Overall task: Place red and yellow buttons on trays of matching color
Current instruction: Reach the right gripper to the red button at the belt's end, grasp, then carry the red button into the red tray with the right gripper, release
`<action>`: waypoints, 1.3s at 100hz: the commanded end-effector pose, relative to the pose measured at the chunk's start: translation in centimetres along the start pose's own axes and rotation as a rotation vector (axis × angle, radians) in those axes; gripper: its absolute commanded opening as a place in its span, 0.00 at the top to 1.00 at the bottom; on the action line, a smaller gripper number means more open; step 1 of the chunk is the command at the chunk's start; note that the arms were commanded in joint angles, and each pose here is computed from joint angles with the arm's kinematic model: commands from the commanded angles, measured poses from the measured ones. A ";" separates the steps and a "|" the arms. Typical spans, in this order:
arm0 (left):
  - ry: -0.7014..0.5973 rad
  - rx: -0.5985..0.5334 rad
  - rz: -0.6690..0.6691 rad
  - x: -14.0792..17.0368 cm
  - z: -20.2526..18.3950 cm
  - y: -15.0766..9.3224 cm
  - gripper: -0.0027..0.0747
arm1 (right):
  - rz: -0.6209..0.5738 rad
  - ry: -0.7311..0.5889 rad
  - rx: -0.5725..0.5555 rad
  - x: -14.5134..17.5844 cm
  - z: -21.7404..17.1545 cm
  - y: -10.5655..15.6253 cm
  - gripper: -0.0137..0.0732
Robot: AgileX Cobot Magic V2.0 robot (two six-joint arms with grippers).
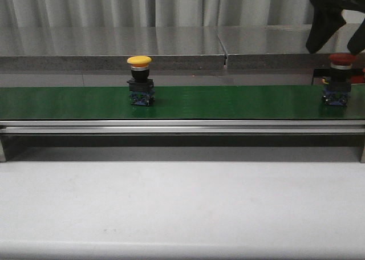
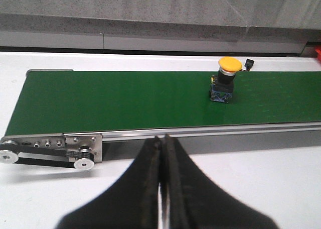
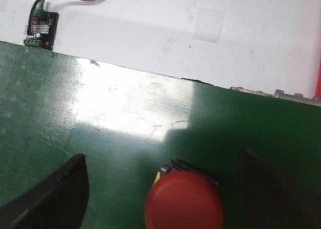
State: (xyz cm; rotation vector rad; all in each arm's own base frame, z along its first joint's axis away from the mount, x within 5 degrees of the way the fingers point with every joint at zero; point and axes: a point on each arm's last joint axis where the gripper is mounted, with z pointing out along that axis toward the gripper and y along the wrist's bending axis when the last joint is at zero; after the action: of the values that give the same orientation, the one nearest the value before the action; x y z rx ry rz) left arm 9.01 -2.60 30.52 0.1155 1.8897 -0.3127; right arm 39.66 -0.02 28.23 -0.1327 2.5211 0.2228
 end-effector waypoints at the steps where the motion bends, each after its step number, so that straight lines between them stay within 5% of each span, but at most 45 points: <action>1: -0.089 0.014 -0.011 -1.4 -0.3 -0.2 0.99 | -0.009 -0.061 0.027 -1.5 -1.4 -0.3 0.16; 24: -0.089 0.014 -0.011 -1.4 -0.3 -0.2 0.99 | 0.014 0.032 0.090 -0.7 0.4 -1.9 0.19; 62: -0.089 0.014 -0.011 -1.4 -0.3 -0.2 0.99 | 0.038 0.062 0.093 -1.1 -1.0 -2.8 0.72; 97: -0.089 0.014 -0.011 -1.4 -0.3 -0.2 0.99 | 0.130 -0.148 0.216 -5.4 -5.8 -9.3 0.73; 130: -0.089 0.014 -0.011 -1.4 -0.3 -0.2 0.99 | 0.165 -0.267 0.296 -8.9 -5.1 -15.5 0.73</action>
State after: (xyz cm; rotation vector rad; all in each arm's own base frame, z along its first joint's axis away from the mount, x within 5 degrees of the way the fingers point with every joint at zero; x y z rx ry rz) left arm 9.01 -2.60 30.52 0.1155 1.8897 -0.3127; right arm 46.34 -15.00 31.50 0.2120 2.4174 -0.0226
